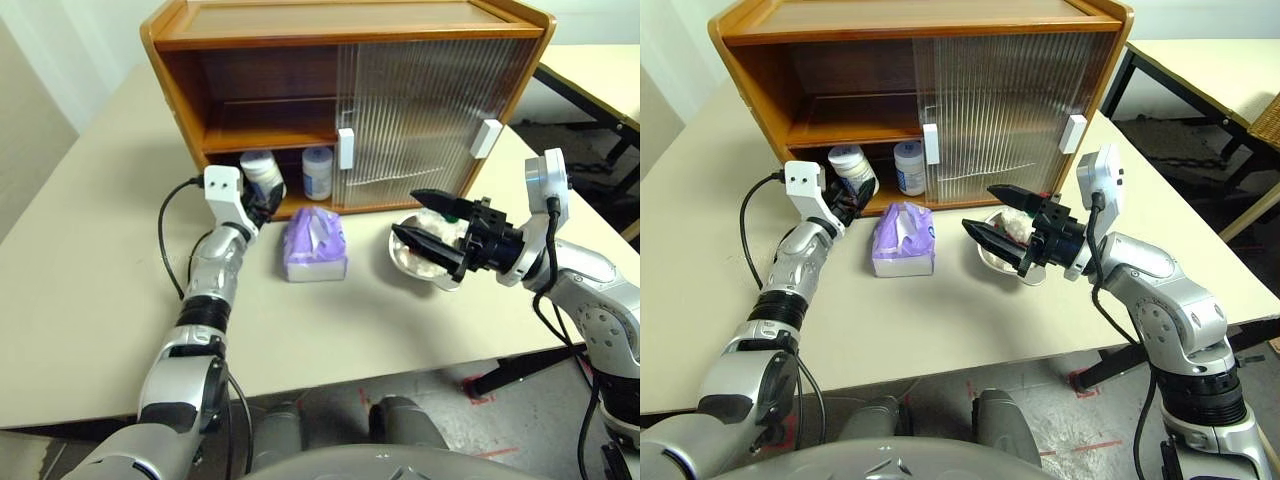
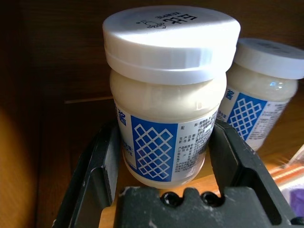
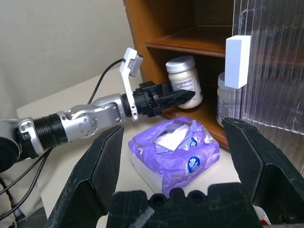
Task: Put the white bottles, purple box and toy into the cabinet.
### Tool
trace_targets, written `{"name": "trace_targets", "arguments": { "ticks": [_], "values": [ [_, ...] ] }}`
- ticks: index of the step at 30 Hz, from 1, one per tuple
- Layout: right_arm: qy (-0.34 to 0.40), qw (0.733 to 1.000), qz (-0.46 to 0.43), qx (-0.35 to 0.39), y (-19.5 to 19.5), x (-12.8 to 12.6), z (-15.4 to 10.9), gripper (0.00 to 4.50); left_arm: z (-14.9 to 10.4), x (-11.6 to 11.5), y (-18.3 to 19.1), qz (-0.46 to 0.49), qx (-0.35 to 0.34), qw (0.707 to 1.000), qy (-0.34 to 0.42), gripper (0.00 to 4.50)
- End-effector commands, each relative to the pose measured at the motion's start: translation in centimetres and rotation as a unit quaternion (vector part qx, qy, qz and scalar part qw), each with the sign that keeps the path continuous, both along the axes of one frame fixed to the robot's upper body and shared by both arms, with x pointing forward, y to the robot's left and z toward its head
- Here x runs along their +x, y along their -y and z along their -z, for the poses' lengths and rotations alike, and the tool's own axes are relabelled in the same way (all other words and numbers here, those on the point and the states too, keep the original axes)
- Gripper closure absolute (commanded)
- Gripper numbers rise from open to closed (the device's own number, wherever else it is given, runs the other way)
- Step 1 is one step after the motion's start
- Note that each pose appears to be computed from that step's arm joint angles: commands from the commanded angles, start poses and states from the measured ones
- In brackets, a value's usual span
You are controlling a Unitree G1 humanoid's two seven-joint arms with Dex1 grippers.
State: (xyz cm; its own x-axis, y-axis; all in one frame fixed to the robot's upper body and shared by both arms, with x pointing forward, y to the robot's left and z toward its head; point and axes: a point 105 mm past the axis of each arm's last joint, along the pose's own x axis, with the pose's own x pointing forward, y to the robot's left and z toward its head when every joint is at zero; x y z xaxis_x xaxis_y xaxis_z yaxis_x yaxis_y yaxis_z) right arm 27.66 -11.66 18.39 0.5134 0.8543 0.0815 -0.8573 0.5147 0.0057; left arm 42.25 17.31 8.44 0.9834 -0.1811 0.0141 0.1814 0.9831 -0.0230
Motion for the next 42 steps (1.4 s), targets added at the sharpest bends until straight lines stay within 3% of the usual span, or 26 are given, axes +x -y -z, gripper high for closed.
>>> {"name": "trace_targets", "arguments": {
  "ticks": [1,7,24,28,42],
  "values": [
    [0.011,1.000,0.003,0.002,0.0,-0.2,-0.3,0.00,-0.9,0.7,0.3,-0.025,0.020,0.999,0.019,1.47],
    [0.011,1.000,0.006,0.002,0.0,-0.2,-0.3,0.00,-0.8,1.7,1.1,-0.046,0.054,0.997,0.009,1.47],
    [0.013,1.000,0.011,0.002,0.2,-0.2,-0.4,0.00,0.1,2.5,1.9,-0.061,0.045,0.997,-0.027,1.47],
    [0.013,1.000,0.011,0.002,0.2,-0.2,-0.4,0.00,0.3,2.4,1.8,-0.062,0.045,0.997,-0.030,0.03],
    [0.014,1.000,0.005,0.001,0.0,-0.1,-0.4,0.00,0.2,1.7,1.9,-0.049,0.034,0.998,-0.011,0.03]
  ]
}}
